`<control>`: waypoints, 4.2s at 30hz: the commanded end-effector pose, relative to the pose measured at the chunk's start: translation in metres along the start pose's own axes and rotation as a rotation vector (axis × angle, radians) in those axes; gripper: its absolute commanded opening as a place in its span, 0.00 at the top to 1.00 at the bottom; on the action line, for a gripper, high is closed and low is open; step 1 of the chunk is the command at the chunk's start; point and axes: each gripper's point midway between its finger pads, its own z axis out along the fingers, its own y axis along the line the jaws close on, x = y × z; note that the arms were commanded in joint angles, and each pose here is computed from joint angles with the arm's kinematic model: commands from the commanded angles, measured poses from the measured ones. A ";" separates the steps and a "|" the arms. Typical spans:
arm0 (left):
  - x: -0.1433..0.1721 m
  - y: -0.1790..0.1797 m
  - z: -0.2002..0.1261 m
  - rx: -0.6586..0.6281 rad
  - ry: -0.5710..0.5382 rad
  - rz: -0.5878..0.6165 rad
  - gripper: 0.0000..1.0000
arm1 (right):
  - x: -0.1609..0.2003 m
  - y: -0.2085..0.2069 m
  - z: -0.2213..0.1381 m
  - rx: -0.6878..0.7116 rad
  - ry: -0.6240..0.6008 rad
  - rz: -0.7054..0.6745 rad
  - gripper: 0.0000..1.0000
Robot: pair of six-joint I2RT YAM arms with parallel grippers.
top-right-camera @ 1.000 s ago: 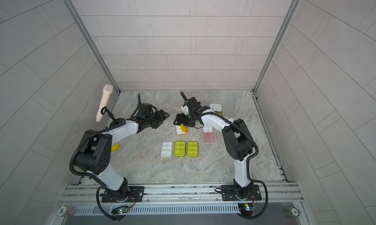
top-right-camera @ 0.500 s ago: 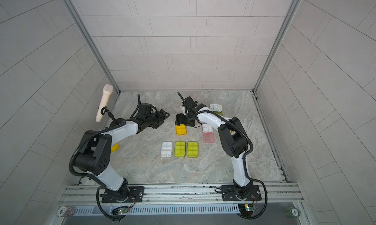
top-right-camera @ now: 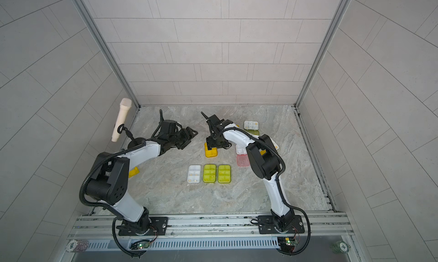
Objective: Close pillboxes
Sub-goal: Close the lid on the pillbox, then pick up the pillbox at the center of the board, then place the pillbox at the center of the board.
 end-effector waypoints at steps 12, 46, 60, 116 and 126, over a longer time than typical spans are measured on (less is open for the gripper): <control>-0.004 -0.007 -0.006 0.033 -0.017 -0.004 0.22 | 0.010 -0.013 0.015 0.116 0.040 -0.052 0.23; -0.024 -0.005 -0.020 0.042 -0.072 -0.024 0.22 | 0.000 0.018 0.025 0.127 -0.006 -0.056 0.16; -0.034 -0.004 -0.027 0.050 -0.099 -0.035 0.22 | 0.002 0.020 0.033 0.169 -0.008 -0.047 0.26; -0.129 0.020 -0.136 -0.024 -0.465 -0.017 0.22 | 0.098 0.221 0.030 -0.012 -0.192 0.034 0.30; -0.128 0.019 -0.133 -0.019 -0.458 -0.021 0.22 | 0.103 0.223 0.037 -0.016 -0.170 0.048 0.20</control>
